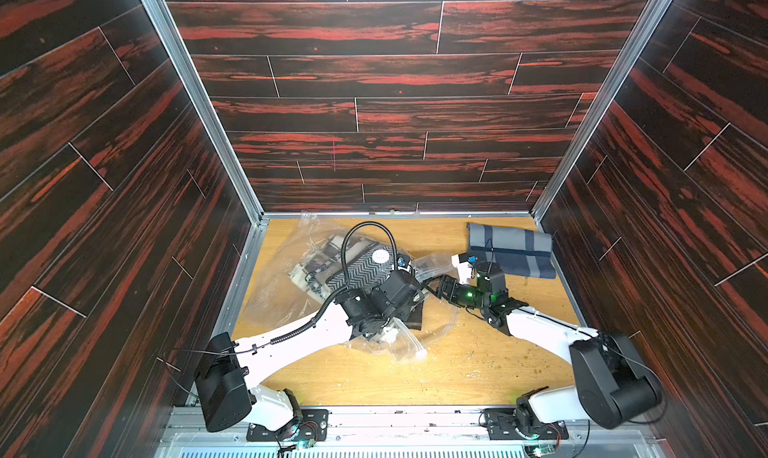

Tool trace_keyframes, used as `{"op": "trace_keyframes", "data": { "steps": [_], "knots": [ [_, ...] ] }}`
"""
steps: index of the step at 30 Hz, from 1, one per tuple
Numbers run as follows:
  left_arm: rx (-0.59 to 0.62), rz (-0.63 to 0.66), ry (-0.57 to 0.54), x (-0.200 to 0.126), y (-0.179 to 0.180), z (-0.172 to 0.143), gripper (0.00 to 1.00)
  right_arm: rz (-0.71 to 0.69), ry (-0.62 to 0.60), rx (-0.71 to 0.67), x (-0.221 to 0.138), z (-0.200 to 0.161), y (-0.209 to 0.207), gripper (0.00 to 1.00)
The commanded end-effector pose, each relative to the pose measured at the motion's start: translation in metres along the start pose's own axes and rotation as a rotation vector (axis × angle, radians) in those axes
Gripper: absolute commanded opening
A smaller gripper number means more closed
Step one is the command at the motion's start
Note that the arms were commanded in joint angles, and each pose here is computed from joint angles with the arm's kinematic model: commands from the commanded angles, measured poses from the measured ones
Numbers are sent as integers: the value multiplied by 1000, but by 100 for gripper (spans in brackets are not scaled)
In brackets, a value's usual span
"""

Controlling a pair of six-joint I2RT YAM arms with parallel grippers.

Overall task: Take the scarf out of the vacuum bag
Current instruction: Take out the scarf from the vacuum bag.

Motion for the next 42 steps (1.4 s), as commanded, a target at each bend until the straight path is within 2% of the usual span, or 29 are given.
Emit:
{"op": "trace_keyframes", "data": {
  "steps": [1,6,11,13,18,20,25,32,37,42],
  "knots": [
    [8,12,-20,-11,5,6,0,51,-37,-29,9,17,16,90],
    [12,17,-21,-11,6,5,0,67,-30,-23,18,22,17,89],
    [11,23,-18,-10,7,3,0,81,-10,-26,25,21,22,83],
    [9,23,-17,-9,7,3,0,83,1,-20,27,20,22,77],
    [11,29,-18,-10,9,2,0,83,13,-20,25,16,25,68],
    [13,33,-17,-10,9,2,0,82,12,-30,23,16,28,61],
    [12,54,-25,-11,13,4,0,60,17,-37,23,13,24,30],
    [1,129,-46,-11,26,7,0,65,-17,-72,17,25,38,13],
    [1,173,-51,-12,34,9,0,131,-35,-114,8,33,66,0],
    [-9,189,-49,-12,39,9,0,187,-56,-166,-5,36,94,0]
  ]
}}
Point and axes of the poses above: each gripper's point midway between its finger pads, its own x axis out along the fingers, its own y axis along the line the jaws close on, z = x × y, the point moved 1 cm from there along -x, back along the fingers, and after that the axes turned 3 degrees about x, right-handed, at the moved point
